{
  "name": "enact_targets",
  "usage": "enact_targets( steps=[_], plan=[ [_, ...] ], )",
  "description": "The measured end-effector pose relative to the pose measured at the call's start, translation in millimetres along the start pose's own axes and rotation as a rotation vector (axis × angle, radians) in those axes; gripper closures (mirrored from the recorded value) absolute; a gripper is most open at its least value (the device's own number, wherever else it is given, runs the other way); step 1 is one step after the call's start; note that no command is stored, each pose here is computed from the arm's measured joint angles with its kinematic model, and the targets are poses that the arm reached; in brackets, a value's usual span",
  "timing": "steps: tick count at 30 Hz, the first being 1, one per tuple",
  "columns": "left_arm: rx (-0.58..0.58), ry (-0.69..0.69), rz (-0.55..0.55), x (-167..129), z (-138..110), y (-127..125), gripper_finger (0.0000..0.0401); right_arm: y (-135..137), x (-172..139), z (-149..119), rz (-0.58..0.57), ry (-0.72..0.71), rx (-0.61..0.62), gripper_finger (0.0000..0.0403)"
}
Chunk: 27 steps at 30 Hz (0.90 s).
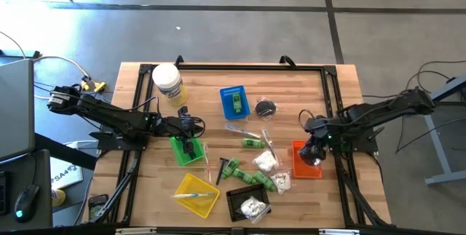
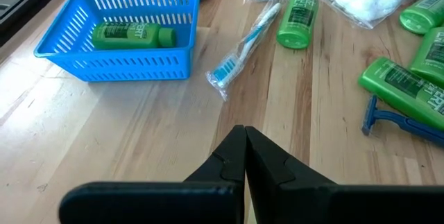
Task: Pick & Place Travel size toiletries
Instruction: Put the hair brush into the orange bin
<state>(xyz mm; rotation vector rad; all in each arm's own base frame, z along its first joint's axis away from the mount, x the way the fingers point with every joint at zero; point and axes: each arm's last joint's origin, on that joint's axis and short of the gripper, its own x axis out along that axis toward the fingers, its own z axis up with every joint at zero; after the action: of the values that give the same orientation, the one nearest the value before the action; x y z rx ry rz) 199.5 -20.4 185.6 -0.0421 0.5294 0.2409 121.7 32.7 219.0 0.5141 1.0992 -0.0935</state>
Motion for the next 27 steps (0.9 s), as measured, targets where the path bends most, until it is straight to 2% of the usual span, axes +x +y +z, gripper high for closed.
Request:
enact_targets(
  steps=[10,17,20,27],
  plan=[
    [0.007,0.001,0.003,0,0,0,0.0401,6,23,6,-0.017,0.13,-0.04,0.0401],
    [0.009,0.006,0.005,0,-1,0,0.0401,8,31,10,-0.037,0.129,-0.09,0.0395],
    [0.01,0.007,0.005,0,-1,0,0.0401,9,32,12,-0.026,0.123,-0.114,0.0372],
    [0.028,0.007,0.005,0,-1,0,0.0401,10,31,11,0.005,0.137,-0.123,0.0283]
  ],
)
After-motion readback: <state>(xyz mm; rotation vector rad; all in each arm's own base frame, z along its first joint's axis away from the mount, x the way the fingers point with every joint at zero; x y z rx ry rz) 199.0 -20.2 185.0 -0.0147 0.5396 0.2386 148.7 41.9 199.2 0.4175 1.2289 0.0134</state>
